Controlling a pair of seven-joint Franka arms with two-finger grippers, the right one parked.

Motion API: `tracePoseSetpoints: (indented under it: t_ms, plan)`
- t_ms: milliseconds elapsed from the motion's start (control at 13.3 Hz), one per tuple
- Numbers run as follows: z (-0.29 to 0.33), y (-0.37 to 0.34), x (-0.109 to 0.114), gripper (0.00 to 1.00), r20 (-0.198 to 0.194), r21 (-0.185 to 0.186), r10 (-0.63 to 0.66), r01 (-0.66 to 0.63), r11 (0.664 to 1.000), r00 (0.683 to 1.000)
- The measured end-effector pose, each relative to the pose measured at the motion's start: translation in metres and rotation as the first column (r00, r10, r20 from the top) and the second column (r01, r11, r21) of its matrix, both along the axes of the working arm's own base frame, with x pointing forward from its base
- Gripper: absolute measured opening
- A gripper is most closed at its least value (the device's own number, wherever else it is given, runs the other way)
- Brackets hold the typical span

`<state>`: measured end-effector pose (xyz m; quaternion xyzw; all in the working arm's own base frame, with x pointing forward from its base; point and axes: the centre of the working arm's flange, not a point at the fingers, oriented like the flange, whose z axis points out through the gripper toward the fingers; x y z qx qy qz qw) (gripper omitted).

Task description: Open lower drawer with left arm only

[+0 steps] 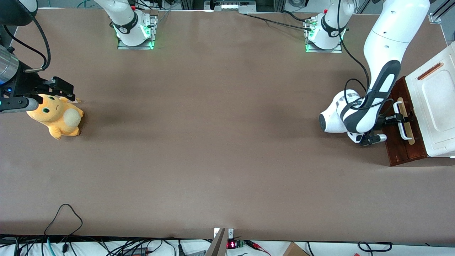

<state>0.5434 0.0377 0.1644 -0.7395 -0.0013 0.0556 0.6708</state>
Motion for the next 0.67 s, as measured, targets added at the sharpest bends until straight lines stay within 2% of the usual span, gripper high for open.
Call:
tracePoseSetpoints:
  t_ms: [150, 300, 675]
  plan:
    - [-0.0008, -0.0001, -0.0002, 0.2, -0.001, 0.0, 0.0, 0.0, 1.0, 1.0]
    - [-0.0013, -0.0005, -0.0002, 0.19, 0.011, 0.001, 0.0, 0.0, 1.0, 1.0]
    - [-0.0016, -0.0043, -0.0001, 0.19, 0.013, 0.0, -0.006, 0.006, 1.0, 1.0]
